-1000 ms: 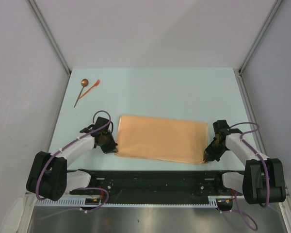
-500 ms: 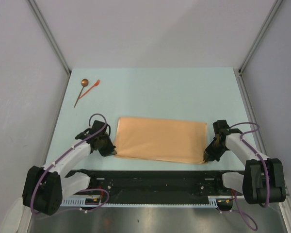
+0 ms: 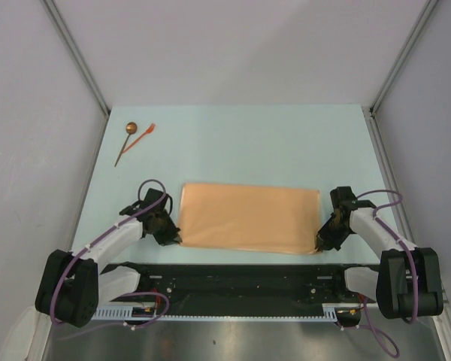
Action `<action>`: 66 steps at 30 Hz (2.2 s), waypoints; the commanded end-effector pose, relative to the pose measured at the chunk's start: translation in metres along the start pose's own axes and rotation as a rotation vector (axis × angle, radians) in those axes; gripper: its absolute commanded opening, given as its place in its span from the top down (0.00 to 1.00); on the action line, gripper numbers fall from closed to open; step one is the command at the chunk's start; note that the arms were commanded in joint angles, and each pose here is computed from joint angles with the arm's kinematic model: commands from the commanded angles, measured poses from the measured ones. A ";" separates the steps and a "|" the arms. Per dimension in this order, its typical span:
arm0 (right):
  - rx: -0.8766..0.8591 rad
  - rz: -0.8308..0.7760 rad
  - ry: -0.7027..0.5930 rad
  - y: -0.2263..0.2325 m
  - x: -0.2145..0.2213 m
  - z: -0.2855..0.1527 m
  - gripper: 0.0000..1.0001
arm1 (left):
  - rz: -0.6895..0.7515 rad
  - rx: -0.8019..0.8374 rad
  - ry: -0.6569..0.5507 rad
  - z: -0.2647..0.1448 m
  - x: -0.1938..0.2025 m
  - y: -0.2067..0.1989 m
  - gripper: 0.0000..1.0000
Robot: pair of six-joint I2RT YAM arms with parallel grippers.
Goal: Fold the napkin into a case and place the utensils inside
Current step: Fold and flatten the napkin at the center of the board, then smooth out the rectangle-folded napkin at the center of the board.
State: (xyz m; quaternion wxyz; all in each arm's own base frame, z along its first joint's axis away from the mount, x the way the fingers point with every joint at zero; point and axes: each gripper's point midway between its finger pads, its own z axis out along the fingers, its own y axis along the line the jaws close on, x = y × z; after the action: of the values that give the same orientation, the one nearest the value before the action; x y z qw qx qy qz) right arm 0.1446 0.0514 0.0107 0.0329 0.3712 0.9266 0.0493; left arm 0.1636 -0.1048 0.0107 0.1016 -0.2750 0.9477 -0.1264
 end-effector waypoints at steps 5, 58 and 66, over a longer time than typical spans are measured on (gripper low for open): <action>0.006 0.033 -0.068 -0.003 -0.009 -0.006 0.63 | -0.061 -0.072 0.037 -0.012 0.014 0.016 0.43; -0.916 -0.374 -0.246 0.181 -0.113 -0.059 0.70 | 0.072 0.426 -0.224 -0.008 -0.128 -0.137 0.92; -0.889 -0.311 -0.192 0.175 -0.123 -0.023 0.71 | -0.046 0.256 -0.194 0.032 -0.141 -0.096 1.00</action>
State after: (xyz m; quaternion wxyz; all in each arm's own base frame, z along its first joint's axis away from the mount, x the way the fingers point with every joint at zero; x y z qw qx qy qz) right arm 0.3470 0.0983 0.0748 0.2944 0.1614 0.8531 0.3993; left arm 0.3347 -0.1307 0.0472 0.2370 -0.2523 0.9012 -0.2608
